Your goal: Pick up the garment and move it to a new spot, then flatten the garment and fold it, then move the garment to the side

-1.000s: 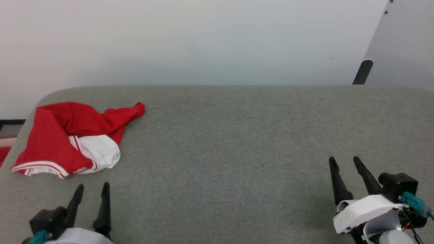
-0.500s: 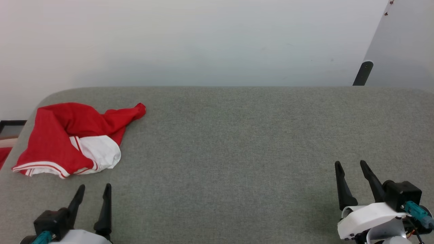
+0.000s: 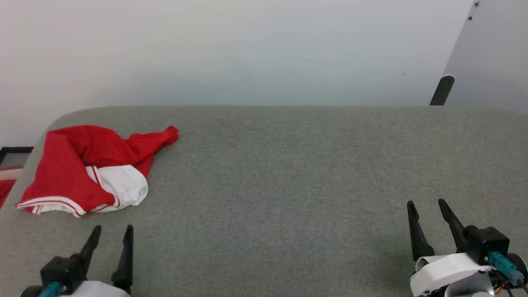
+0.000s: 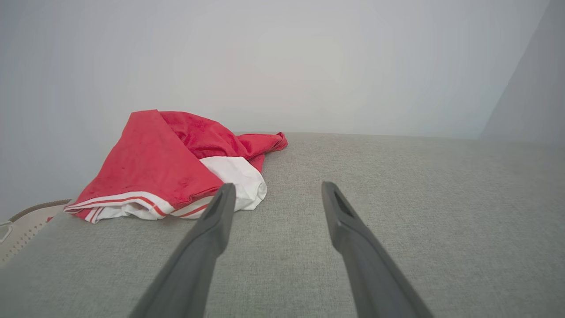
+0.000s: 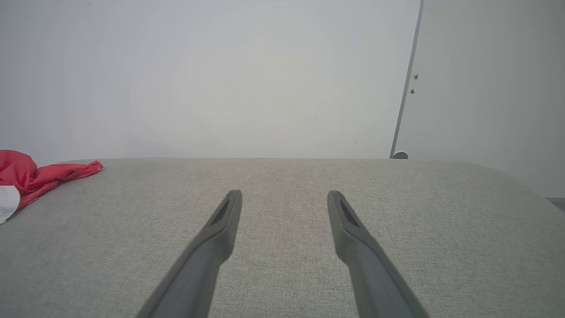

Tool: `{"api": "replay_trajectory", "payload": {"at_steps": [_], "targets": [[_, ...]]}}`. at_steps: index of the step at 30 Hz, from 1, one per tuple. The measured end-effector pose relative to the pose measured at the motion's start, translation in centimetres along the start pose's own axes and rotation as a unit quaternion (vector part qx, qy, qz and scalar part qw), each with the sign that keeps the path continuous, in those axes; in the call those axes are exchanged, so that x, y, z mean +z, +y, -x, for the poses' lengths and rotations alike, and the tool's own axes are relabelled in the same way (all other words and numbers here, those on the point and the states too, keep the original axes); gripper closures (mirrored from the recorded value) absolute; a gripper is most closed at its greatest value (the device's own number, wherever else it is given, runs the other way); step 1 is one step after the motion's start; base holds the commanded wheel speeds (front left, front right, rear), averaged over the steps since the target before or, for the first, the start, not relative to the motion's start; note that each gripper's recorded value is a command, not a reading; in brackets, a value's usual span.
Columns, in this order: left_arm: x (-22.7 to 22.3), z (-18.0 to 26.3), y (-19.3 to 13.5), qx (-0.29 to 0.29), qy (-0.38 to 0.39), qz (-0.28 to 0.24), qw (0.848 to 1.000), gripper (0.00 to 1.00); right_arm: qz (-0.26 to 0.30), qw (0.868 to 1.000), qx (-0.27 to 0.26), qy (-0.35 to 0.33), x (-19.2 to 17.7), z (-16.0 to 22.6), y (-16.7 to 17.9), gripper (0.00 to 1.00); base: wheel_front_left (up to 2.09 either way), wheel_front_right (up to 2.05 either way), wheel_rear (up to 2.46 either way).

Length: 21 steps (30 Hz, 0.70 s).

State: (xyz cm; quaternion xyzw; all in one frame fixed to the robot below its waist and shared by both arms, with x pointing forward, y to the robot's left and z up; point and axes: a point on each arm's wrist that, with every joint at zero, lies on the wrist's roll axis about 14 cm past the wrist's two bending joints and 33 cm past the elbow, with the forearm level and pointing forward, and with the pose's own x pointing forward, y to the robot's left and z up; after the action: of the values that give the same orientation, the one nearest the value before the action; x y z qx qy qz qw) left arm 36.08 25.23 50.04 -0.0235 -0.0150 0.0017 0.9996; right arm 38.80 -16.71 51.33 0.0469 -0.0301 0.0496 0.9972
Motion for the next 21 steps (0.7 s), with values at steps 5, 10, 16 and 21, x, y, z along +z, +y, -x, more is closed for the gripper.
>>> {"api": "replay_trajectory", "payload": {"at_steps": [5, 10, 16, 21], "targets": [[0.0, 0.2, 0.3, 0.000, 0.000, -0.011, 1.000, 0.00, -0.001, 1.000, 0.003, -0.001, -0.2, 0.0, 0.2, 0.00, 0.00, 0.00, 0.00], [-0.2, 0.4, 0.5, 0.004, 0.002, -0.003, 1.000, 0.00, -0.028, 1.000, 0.004, 0.000, -0.5, -0.2, 0.5, 0.00, 0.00, 0.00, 0.00], [0.0, 0.7, 1.2, 0.016, 0.000, 0.008, 1.000, 0.00, -0.030, 0.999, 0.017, 0.002, -0.7, -0.8, 1.4, 0.00, 0.00, 0.00, 0.00], [0.1, 1.5, 2.9, 0.043, -0.002, 0.016, 0.999, 0.00, -0.029, 0.998, 0.046, 0.006, -0.9, -1.3, 3.4, 0.00, 0.00, 0.00, 0.00]]}}
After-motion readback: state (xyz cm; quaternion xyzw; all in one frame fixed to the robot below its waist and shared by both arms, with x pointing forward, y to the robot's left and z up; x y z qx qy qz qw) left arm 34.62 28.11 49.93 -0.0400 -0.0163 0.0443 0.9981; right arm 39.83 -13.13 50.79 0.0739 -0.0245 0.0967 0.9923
